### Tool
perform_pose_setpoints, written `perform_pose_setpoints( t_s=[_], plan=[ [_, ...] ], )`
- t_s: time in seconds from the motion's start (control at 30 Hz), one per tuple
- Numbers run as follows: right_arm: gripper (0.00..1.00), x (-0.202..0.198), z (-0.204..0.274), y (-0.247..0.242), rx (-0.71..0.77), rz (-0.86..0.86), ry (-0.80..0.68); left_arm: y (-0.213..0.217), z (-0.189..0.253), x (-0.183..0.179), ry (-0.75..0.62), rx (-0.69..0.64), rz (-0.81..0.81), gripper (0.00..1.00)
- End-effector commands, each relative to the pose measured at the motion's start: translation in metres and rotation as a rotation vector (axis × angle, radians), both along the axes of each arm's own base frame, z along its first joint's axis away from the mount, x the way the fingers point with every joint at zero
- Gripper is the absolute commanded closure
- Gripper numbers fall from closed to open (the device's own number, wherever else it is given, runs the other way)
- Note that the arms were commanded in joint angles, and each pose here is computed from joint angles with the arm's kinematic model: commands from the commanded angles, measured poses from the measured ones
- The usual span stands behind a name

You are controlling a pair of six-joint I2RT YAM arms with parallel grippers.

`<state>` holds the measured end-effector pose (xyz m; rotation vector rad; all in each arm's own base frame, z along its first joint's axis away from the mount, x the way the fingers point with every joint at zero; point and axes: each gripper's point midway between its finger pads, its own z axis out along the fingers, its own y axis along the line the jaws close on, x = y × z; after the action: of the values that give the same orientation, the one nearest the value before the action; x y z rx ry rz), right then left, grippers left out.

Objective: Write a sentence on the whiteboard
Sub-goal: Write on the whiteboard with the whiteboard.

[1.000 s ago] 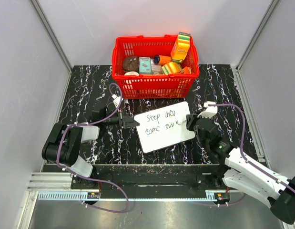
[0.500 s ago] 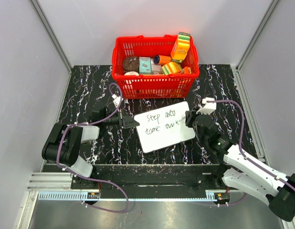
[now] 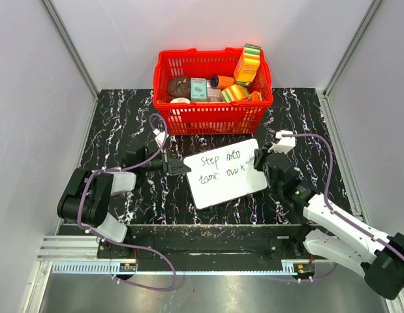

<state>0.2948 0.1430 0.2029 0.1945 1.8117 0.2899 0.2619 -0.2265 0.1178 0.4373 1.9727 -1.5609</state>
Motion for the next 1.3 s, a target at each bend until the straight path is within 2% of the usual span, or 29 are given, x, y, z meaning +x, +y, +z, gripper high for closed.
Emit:
perform_pose_setpoints(
  t_s=[0.0,0.97,1.27],
  plan=[
    [1.0,0.008,0.023,0.003,0.042,-0.006,-0.053,-0.004,-0.008,0.003,-0.067,0.034,-0.014,1.0],
    [1.0,-0.016,-0.024,-0.005,0.041,0.02,0.06,-0.003,-0.009,0.002,-0.063,0.034,-0.012,1.0],
    [1.0,-0.01,-0.01,-0.012,0.039,-0.028,0.026,-0.003,-0.009,0.003,-0.063,0.035,-0.011,1.0]
  ],
)
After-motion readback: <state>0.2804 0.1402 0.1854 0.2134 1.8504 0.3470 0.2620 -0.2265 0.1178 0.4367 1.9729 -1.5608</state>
